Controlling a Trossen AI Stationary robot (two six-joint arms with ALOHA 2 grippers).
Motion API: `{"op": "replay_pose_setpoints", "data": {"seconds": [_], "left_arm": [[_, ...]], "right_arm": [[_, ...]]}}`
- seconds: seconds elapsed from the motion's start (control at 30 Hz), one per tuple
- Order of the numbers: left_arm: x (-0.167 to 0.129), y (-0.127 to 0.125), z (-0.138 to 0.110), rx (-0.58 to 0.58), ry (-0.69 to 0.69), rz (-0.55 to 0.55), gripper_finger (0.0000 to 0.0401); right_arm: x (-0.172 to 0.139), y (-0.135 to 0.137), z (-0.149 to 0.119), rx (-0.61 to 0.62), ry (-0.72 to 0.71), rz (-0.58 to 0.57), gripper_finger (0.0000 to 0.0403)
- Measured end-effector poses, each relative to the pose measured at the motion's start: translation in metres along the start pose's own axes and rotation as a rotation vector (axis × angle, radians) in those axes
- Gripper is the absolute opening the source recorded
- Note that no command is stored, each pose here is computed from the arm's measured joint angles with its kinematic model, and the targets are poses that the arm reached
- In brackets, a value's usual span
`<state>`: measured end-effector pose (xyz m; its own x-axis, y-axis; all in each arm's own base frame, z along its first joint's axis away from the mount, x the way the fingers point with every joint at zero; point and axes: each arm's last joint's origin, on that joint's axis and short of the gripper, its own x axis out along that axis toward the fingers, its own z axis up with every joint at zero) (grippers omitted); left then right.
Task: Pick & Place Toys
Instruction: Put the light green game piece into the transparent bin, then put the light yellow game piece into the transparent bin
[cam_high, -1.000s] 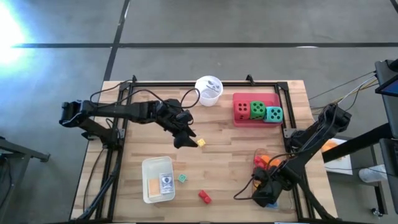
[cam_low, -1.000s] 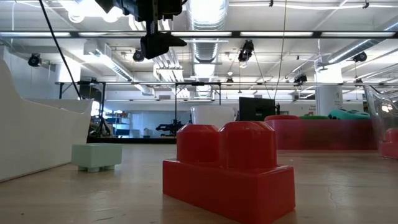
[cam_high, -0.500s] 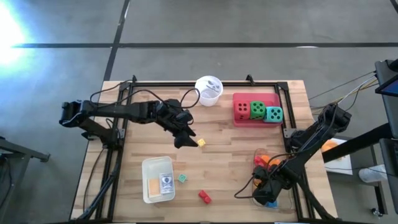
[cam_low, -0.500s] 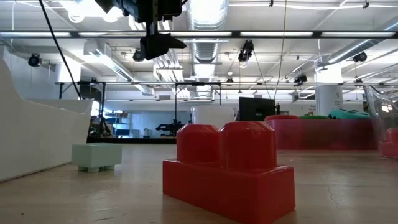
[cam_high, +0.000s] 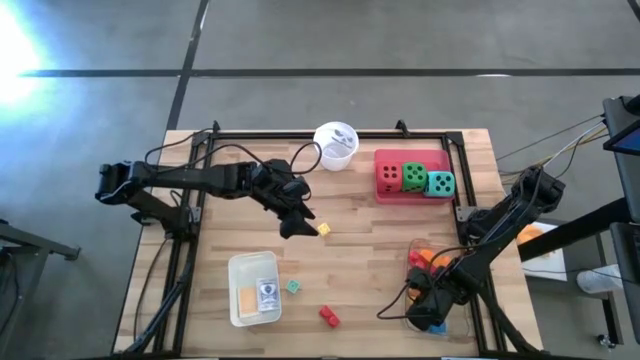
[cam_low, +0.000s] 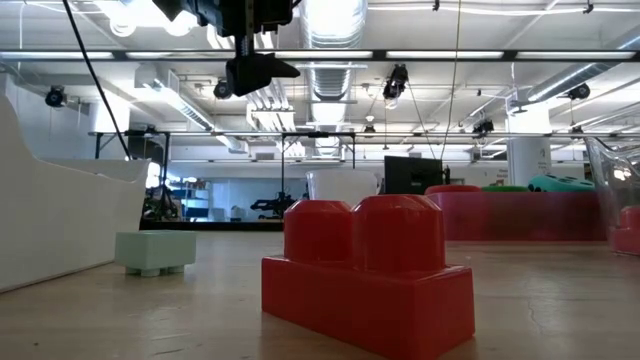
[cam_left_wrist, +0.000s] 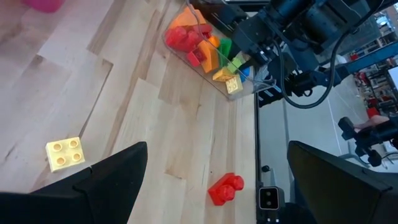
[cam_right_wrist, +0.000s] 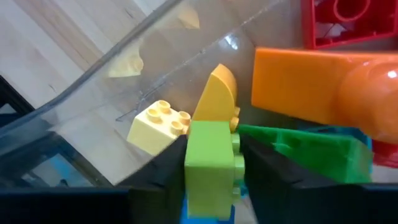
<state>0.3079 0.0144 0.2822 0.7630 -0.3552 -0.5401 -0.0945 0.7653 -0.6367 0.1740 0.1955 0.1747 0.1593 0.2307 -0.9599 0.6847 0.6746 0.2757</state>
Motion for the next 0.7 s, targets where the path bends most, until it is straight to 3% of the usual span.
{"op": "replay_pose_setpoints", "data": {"seconds": [0.17,0.33,0.5,0.7], "left_arm": [[0.0,0.0,0.0,0.004,0.0,0.0,0.039],[0.0,0.001,0.0,0.004,-0.009,0.026,0.039],[0.0,0.005,-0.003,-0.016,0.002,0.098,0.039],[0.007,0.012,-0.005,-0.033,0.01,0.159,0.039]], "right_arm": [[0.0,0.0,0.0,0.049,0.008,0.001,0.023],[0.0,0.001,-0.001,0.072,0.041,0.004,0.0299],[-0.008,0.009,-0.002,0.071,0.056,0.021,0.0331],[-0.031,0.021,-0.003,0.07,0.035,-0.01,0.0336]]}}
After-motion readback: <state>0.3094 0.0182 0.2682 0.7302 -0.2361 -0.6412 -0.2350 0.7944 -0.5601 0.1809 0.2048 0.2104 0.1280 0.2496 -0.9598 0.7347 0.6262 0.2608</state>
